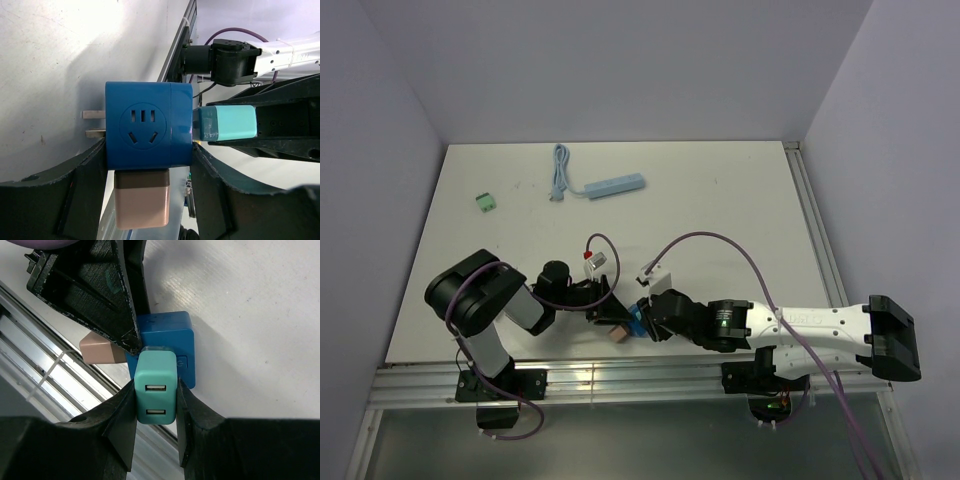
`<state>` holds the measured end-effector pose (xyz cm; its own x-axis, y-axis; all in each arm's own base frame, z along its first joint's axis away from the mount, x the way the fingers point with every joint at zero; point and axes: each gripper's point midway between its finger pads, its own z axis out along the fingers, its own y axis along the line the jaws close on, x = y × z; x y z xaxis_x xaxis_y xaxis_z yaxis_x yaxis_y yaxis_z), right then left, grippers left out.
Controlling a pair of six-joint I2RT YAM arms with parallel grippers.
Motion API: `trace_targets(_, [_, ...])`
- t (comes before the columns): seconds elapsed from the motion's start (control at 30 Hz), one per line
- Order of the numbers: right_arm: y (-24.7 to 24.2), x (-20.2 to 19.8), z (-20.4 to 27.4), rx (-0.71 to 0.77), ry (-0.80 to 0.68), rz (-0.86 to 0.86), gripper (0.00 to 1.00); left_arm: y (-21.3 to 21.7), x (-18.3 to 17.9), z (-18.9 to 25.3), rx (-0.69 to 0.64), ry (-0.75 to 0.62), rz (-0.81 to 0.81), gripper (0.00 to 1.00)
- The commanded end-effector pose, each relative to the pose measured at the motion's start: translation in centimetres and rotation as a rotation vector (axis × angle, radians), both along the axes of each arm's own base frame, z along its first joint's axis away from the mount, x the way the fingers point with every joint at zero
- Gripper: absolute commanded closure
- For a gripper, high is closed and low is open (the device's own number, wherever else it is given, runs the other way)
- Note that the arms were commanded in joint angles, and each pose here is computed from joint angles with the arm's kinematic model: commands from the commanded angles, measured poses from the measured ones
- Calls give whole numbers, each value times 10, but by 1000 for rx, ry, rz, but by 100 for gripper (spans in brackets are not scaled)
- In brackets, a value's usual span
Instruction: Insert the plug
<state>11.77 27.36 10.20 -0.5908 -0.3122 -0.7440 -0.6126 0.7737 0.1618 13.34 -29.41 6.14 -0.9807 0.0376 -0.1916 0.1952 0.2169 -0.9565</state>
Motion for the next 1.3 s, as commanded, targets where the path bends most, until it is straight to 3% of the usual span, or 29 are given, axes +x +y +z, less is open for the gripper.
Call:
trace_targets(0.0, [9,-3,-7,2,-9,53,100,1,-6,-7,22,45,-11,100])
trace_targets(0.4, [13,-1,-21,-56,-9,76,100,2,0,-13,64,46,-11,100])
trace_targets(0.77, [22,-11,-66,-80,101,45,100,4,-1,-15,65,48,-2,100])
trace_targets(0.9, [20,-16,-93,-152,153,38,100,3,0,-14,59,44,-1,100])
trace_targets(1.07, [30,-1,-58,-89,81,-1,100,3,0,-10,53,36,-2,100])
trace_targets(1.1, [33,3,-39,-30,55,-11,90,2,2,-9,52,23,-2,100])
trace_targets(1.17, [34,9,-17,27,14,-26,82,3,2,-8,63,16,2,99])
trace_targets(1.27, [30,19,27,134,-43,-60,35,3,5,-6,78,-7,9,100])
